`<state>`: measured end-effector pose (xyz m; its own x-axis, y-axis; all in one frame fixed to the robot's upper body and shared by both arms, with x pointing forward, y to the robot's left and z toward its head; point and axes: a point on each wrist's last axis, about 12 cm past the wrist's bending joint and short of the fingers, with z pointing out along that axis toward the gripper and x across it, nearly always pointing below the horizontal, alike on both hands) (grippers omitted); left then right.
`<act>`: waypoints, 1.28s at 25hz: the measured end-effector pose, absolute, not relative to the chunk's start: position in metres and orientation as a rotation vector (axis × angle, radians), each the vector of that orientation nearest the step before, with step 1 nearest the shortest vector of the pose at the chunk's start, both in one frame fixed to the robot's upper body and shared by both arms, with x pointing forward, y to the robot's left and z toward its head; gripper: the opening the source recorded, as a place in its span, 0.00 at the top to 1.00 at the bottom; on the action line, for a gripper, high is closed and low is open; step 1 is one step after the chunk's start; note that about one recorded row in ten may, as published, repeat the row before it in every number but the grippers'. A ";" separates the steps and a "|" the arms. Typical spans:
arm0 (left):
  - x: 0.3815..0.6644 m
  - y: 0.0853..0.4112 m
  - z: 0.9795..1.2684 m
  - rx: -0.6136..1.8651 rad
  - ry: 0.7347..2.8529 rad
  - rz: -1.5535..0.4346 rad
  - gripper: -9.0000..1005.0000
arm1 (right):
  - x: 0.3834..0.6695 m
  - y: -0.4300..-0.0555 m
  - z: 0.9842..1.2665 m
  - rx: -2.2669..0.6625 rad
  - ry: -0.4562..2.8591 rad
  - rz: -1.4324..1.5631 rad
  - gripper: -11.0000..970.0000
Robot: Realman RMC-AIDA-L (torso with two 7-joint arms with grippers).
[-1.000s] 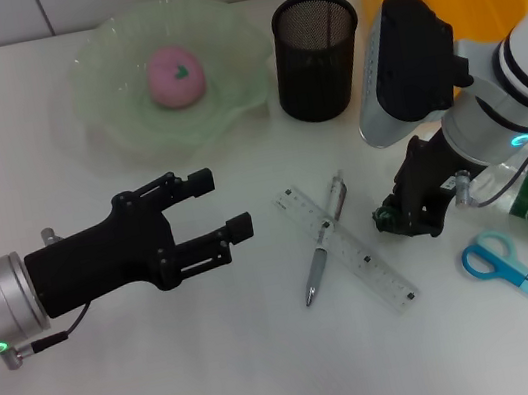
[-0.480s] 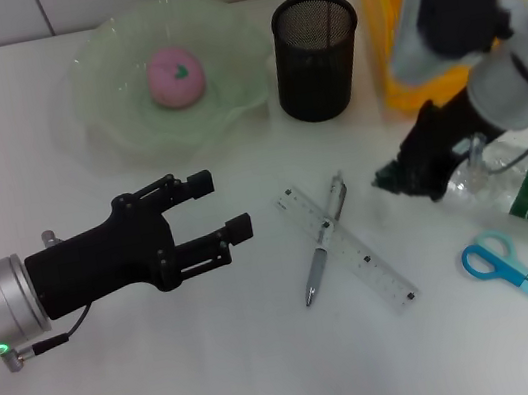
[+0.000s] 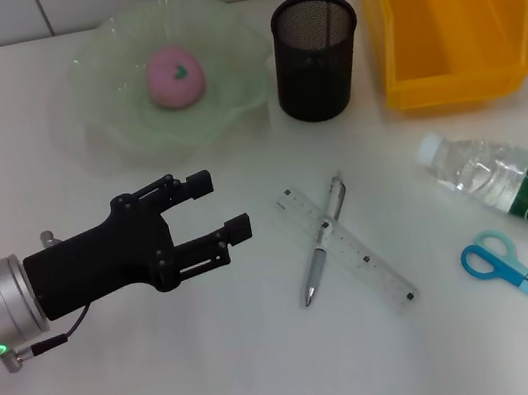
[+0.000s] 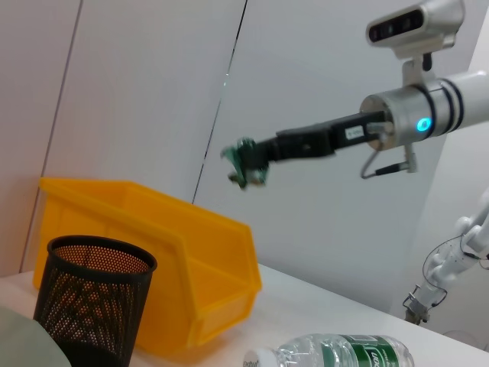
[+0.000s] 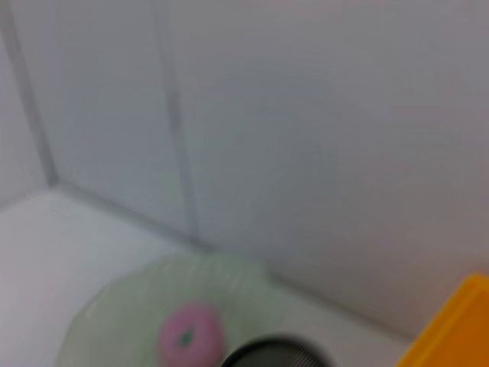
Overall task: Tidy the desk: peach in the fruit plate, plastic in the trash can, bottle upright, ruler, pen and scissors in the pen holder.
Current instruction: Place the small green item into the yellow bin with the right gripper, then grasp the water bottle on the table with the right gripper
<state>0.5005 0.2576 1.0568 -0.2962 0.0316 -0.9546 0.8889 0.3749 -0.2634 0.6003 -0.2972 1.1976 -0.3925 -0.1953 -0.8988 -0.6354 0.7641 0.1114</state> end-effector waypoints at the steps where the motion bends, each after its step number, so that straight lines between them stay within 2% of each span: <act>1: 0.500 0.258 1.057 0.833 1.638 -1.078 0.22 | 0.605 -0.304 1.190 -0.567 1.945 0.535 0.93; 9: 0.500 0.257 1.058 0.830 1.636 -1.091 0.22 | 0.619 -0.308 1.171 -0.429 1.961 0.502 0.93; 15: 0.498 0.257 1.057 0.823 1.637 -1.096 0.22 | 0.620 -0.307 1.172 -0.430 1.961 0.509 0.83; 25: 0.496 0.258 1.057 0.819 1.629 -1.107 0.22 | 0.618 -0.307 1.172 -0.438 1.963 0.524 0.37; 28: 0.496 0.258 1.057 0.819 1.627 -1.109 0.22 | 0.609 -0.303 1.182 -0.545 1.963 0.587 0.29; 32: 0.495 0.258 1.058 0.820 1.623 -1.114 0.22 | 0.596 -0.302 1.196 -0.684 1.970 0.627 0.29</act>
<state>0.4955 0.2580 1.0580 -0.3060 0.0063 -0.9520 0.8907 0.3549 -0.2840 0.5958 -0.3017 1.1959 -0.4152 -0.2098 -0.8852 -0.6827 0.7149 0.1508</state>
